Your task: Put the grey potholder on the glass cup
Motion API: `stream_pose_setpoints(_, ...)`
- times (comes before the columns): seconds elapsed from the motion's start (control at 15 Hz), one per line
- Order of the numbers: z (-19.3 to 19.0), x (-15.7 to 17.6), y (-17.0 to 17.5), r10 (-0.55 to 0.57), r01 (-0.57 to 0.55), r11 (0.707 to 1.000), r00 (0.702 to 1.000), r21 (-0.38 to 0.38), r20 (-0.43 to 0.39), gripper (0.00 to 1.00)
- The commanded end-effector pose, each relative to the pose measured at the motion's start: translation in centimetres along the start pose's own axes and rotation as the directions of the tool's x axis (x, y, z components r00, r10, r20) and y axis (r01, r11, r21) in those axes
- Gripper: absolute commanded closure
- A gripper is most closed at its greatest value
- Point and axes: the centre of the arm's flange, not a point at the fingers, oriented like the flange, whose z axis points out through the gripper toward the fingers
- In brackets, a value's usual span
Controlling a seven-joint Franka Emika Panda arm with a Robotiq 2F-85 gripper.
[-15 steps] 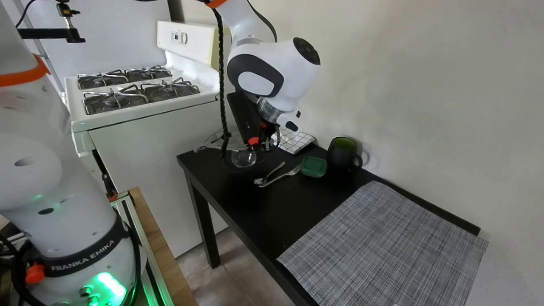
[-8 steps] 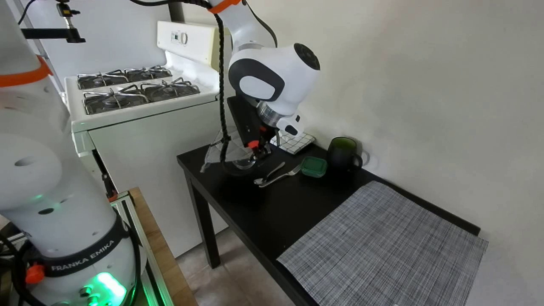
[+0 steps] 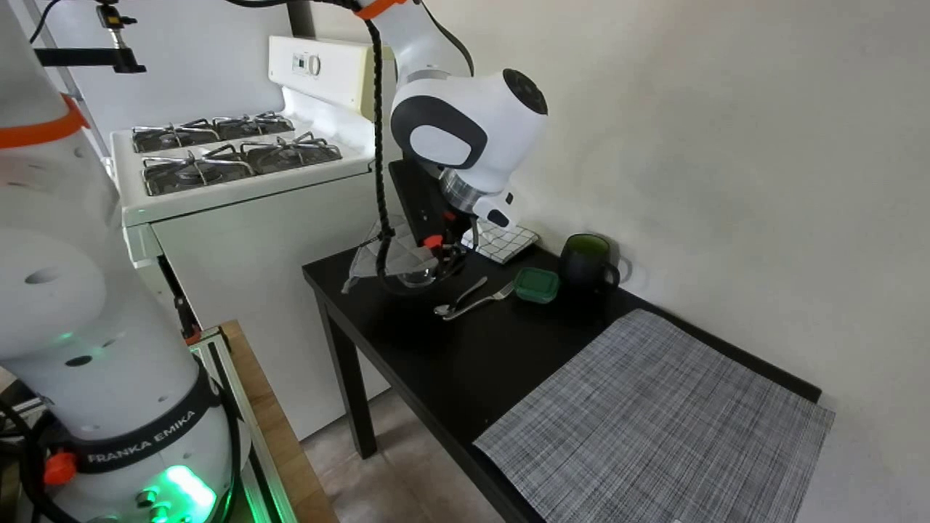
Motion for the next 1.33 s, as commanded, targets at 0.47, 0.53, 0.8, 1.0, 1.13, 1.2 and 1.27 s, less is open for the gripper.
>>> stream_pose_setpoints(0.47,-4.9,-1.1,-9.6,0.013,-0.007,0.971,1.0,-0.24,0.026,0.0)
stream_pose_setpoints(0.53,-4.9,-0.9,-10.8,-0.021,0.025,0.959,1.0,-0.283,0.016,0.0)
stream_pose_setpoints(0.8,-4.1,-0.4,-14.6,-0.168,0.153,0.892,0.986,-0.424,0.002,0.0)
stream_pose_setpoints(1.0,-3.3,-0.5,-16.6,-0.235,0.212,0.855,0.972,-0.473,0.011,0.0)
stream_pose_setpoints(1.13,-3.0,-0.6,-17.6,-0.254,0.223,0.848,0.967,-0.481,0.001,0.0)
stream_pose_setpoints(1.2,-2.8,-0.6,-18.0,-0.261,0.221,0.848,0.965,-0.481,-0.015,0.0)
stream_pose_setpoints(1.27,-2.6,-0.5,-18.3,-0.267,0.22,0.848,0.963,-0.482,-0.03,0.0)
